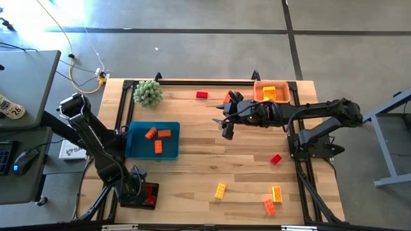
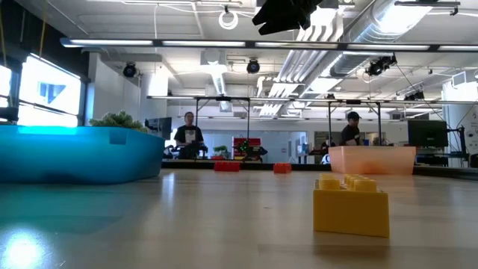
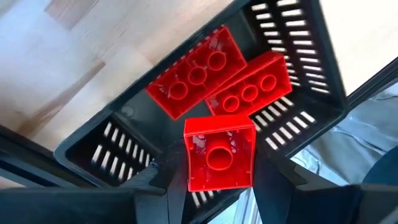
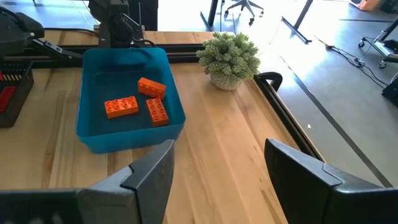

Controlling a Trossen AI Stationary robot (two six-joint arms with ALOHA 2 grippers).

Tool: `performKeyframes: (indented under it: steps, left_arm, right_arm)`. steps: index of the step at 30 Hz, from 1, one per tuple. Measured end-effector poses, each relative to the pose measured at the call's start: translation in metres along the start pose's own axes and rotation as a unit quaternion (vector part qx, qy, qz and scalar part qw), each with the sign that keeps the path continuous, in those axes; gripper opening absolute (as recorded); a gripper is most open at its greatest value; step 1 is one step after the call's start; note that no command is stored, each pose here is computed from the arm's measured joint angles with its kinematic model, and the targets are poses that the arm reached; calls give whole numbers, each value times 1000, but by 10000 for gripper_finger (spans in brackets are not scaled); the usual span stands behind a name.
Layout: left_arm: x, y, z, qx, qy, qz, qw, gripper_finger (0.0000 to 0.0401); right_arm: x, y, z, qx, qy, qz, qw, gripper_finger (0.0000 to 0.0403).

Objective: Sort & place blocks by color
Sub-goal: Put the red game piece into the black bin, then put the yellow game piece into the orange bin

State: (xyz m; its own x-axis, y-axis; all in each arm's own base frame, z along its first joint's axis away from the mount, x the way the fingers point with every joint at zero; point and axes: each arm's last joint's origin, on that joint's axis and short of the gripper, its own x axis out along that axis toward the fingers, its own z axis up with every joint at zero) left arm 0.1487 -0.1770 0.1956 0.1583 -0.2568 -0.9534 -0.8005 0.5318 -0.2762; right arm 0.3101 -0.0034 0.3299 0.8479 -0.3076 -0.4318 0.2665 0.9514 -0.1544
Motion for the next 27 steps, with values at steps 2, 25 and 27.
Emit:
performKeyframes:
  steps: [2,25,27]
  left_arm:
    - [0,0,0,-3,1,1,1000,127]
    - [0,-2,0,26,4,-8,1000,208]
    - [-1,-3,-1,40,12,-15,999,207]
  right_arm:
    - [0,0,0,0,0,0,1000,236]
    - [0,0,-9,82,47,3,996,236]
    - [-1,1,-12,108,62,13,992,236]
